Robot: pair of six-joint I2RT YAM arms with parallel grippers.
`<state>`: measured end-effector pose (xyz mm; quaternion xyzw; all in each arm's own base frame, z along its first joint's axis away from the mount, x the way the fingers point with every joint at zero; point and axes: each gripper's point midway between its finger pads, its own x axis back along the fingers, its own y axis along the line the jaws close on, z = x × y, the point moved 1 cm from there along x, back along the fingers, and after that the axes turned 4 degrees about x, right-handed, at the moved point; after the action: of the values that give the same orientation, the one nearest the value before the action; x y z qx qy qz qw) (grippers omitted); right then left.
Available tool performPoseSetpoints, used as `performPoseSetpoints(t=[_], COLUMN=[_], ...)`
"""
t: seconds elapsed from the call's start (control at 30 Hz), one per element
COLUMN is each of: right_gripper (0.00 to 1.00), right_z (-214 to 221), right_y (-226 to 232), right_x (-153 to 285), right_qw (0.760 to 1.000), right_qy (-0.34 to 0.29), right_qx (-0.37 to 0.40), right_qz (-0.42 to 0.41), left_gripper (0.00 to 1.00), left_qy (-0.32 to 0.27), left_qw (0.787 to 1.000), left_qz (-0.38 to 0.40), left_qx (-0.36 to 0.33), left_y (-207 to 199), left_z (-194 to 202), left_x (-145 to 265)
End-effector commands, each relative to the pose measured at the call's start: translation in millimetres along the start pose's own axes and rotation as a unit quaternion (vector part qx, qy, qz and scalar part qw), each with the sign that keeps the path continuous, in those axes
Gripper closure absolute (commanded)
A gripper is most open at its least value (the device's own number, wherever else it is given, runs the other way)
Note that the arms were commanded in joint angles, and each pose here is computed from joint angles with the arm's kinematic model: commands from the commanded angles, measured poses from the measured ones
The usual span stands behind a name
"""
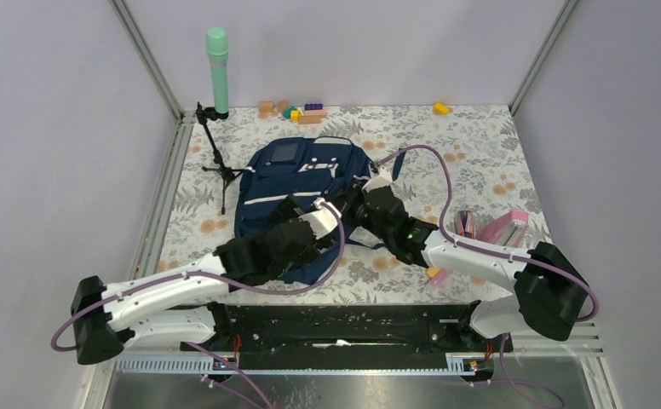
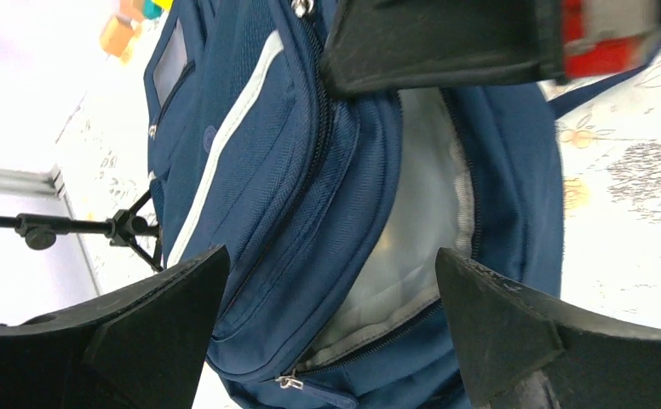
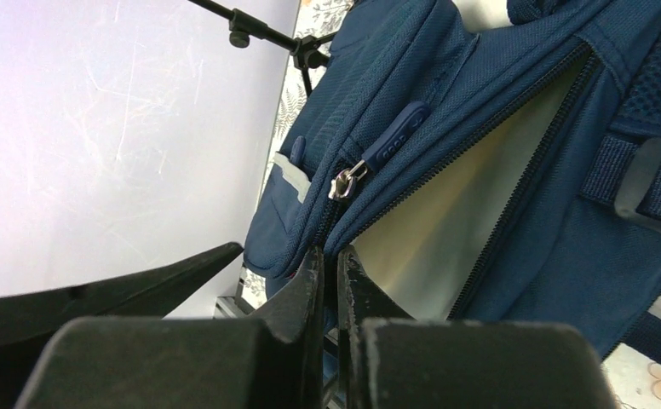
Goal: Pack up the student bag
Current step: Unzip the student bag at the center of the board, then pick up the stationery from the center of the board.
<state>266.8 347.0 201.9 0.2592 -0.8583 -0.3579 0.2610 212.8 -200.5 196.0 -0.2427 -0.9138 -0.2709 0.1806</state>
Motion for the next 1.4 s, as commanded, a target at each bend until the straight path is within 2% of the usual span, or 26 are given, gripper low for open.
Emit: performPoseSetpoints(t=[0.0,0.07,0.23,0.3,0.33,0.37,0.4,0.47,0.57,0.73,1.03,1.37], right_gripper=[1.0,1.0,1.0,1.0,0.88,0.68,0.53,0.38,0.22,0.12,0.1,0.13], right_z=[-64,-64,-63,-62,-61,-61,-61,-63,-75,-94,-102,-111], right_y=[40,40,34,28,25,19,13,-8,-43,-108,-205,-269], right_x=[15,18,23,26,28,31,36,48,74,125,168,191], right_qw=[0.994,0.994,0.995,0.995,0.995,0.994,0.993,0.99,0.978,0.95,0.901,0.855], right_qy=[-0.094,-0.094,-0.091,-0.087,-0.083,-0.078,-0.074,-0.067,-0.058,-0.029,0.067,0.084], right_qx=[0.01,0.012,0.025,0.041,0.056,0.072,0.087,0.115,0.168,0.219,0.179,0.124], right_qz=[-0.047,-0.048,-0.038,-0.026,-0.018,-0.007,0.008,0.047,0.11,0.222,0.39,0.497], left_gripper=[0.01,0.1,0.63,0.79,0.86,0.93,0.98,1.0,1.0,1.0,1.0,1.0], left_qy=[0.017,0.029,0.043,0.03,0.022,0.015,0.009,-0.001,0.006,0.004,0.017,0.013], left_qw=[0.998,0.997,0.994,0.996,0.997,0.997,0.997,0.995,0.992,0.983,0.978,0.974], left_qz=[-0.057,-0.062,-0.077,-0.057,-0.051,-0.045,-0.041,-0.031,0.001,0.045,0.077,0.087], left_qx=[0.028,0.044,0.059,0.058,0.061,0.066,0.072,0.09,0.123,0.175,0.194,0.211], left_y=[21,28,41,38,38,38,39,44,49,52,46,43], left_z=[-9,-7,-5,-13,-18,-24,-29,-40,-45,-48,-38,-40], left_x=[-10,-15,-20,-19,-18,-17,-17,-17,-22,-26,-22,-15])
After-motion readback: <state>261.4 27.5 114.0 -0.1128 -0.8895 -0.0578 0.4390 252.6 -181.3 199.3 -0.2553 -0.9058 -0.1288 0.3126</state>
